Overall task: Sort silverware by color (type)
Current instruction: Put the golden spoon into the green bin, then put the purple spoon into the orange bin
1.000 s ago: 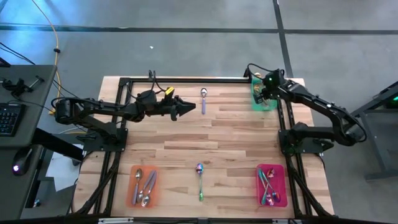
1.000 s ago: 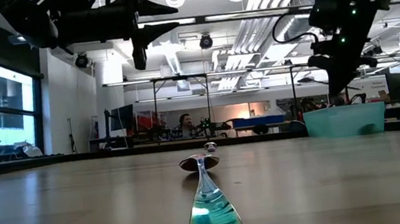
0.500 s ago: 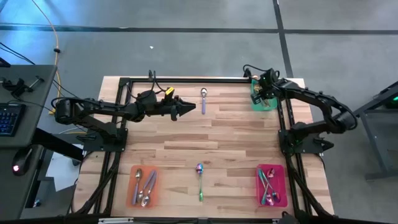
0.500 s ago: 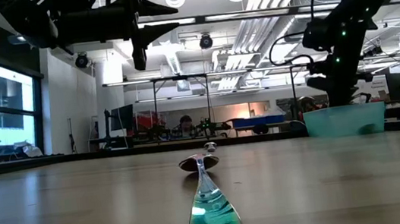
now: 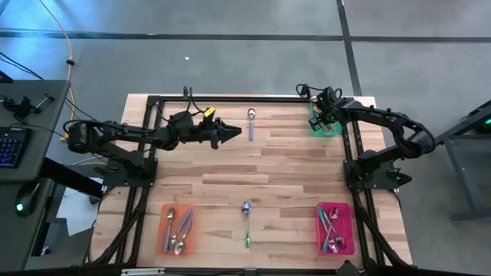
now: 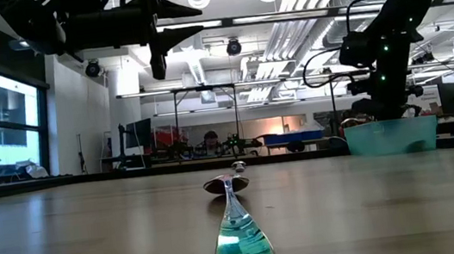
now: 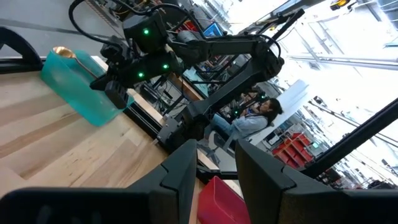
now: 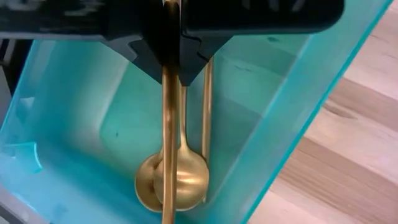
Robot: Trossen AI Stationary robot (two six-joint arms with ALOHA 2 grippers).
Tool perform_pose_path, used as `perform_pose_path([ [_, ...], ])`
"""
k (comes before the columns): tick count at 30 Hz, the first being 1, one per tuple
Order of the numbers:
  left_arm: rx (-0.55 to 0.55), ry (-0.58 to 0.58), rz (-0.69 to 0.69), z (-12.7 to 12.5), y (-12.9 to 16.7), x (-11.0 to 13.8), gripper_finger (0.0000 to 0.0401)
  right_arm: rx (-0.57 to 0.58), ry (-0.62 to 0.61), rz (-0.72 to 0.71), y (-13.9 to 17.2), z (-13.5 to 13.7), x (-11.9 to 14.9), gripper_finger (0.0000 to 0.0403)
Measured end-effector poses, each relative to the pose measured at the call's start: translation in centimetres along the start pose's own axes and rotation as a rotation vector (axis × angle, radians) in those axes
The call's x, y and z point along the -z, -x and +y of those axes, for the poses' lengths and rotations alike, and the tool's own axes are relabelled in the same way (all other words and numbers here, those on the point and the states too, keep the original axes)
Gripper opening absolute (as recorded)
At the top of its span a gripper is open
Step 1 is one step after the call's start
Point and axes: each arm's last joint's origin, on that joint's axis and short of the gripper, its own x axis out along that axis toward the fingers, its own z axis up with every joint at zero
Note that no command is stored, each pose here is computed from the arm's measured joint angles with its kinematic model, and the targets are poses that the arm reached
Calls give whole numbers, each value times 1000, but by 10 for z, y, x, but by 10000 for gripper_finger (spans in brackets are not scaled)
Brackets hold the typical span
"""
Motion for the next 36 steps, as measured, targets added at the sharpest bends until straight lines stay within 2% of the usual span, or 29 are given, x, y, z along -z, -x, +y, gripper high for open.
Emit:
perform_pose_path([
  [8,0,0,0,0,0,0,101,14,-17,1,-1,0,-1,0],
  [18,0,0,0,0,0,0,101,93,34,40,-9,9,2,0],
  [30,1,1,0,0,0,0,101,100,11,41,-9,9,2,1],
  [33,1,9,0,0,0,0,101,102,-32,36,-6,8,-3,16],
  [36,1,10,0,0,0,0,101,104,-80,47,-1,7,-9,53],
])
